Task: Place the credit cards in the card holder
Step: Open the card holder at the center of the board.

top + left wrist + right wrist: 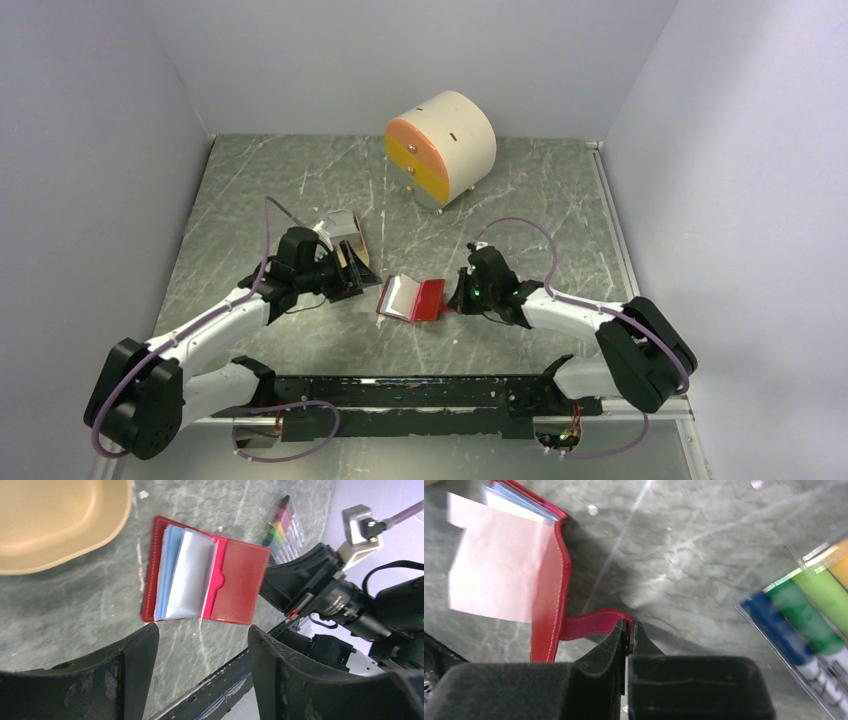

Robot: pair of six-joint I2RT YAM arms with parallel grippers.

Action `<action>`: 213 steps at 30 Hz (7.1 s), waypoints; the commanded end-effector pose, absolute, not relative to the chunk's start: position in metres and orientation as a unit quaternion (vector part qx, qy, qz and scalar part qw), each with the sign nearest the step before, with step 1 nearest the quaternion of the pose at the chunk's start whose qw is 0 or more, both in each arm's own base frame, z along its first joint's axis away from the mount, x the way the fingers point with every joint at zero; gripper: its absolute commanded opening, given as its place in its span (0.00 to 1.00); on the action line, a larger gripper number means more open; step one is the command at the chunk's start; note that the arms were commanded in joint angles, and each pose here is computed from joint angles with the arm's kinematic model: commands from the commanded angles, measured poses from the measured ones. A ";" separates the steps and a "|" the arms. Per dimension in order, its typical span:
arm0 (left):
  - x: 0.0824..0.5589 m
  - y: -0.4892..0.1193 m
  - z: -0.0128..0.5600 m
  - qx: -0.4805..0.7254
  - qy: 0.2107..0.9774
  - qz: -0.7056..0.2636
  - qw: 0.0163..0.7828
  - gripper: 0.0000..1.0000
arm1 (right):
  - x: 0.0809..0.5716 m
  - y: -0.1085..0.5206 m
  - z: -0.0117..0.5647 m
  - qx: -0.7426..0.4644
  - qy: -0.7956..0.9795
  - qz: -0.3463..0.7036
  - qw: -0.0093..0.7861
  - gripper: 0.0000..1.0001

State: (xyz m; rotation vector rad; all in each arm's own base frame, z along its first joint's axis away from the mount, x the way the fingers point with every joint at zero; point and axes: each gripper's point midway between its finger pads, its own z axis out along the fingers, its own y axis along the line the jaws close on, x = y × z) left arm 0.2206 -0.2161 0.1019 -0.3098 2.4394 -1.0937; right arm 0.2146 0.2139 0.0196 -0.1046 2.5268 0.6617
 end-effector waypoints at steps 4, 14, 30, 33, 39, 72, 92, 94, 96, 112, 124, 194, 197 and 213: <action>0.234 -0.251 0.128 -0.072 0.851 -0.454 0.255 0.69 | 0.211 0.197 0.015 -0.043 0.937 0.214 0.273 0.01; 0.245 -0.256 0.091 -0.078 0.902 -0.350 0.240 0.43 | 0.206 0.190 -0.001 -0.043 0.942 0.198 0.266 0.01; 0.226 -0.309 0.107 -0.005 0.854 -0.481 0.198 0.45 | 0.208 0.192 0.014 -0.054 0.932 0.213 0.288 0.09; 0.221 -0.323 0.110 0.018 0.842 -0.506 0.186 0.44 | 0.210 0.193 0.026 -0.052 0.928 0.218 0.296 0.20; 0.212 -0.348 0.102 0.044 0.840 -0.514 0.165 0.44 | 0.217 0.189 0.068 -0.034 0.916 0.223 0.331 0.38; 0.211 -0.265 0.077 -0.080 0.931 -0.292 0.205 0.53 | 0.204 0.238 0.006 -0.010 0.923 0.278 0.267 0.28; 0.218 -0.224 0.054 -0.098 0.954 -0.170 0.227 0.41 | 0.192 0.225 -0.018 -0.029 0.930 0.262 0.257 0.27; 0.219 -0.222 0.052 -0.102 0.955 -0.162 0.226 0.41 | 0.192 0.226 -0.017 -0.032 0.930 0.262 0.257 0.26; 0.222 -0.225 0.050 -0.101 0.956 -0.159 0.224 0.40 | 0.191 0.227 -0.016 -0.034 0.929 0.265 0.257 0.26; 0.236 -0.262 0.044 -0.058 0.950 -0.214 0.218 0.38 | 0.194 0.227 -0.002 -0.039 0.920 0.275 0.277 0.26; 0.238 -0.254 0.041 -0.069 0.955 -0.184 0.221 0.37 | 0.195 0.231 0.003 -0.041 0.916 0.284 0.281 0.26; 0.222 -0.319 0.060 0.020 0.938 -0.295 0.179 0.42 | 0.214 0.257 0.065 -0.070 0.880 0.337 0.327 0.41; 0.220 -0.325 0.063 0.025 0.936 -0.303 0.180 0.42 | 0.214 0.258 0.076 -0.055 0.874 0.351 0.333 0.47; 0.205 -0.359 0.066 0.050 0.919 -0.359 0.153 0.42 | 0.224 0.255 0.126 -0.002 0.843 0.381 0.379 0.22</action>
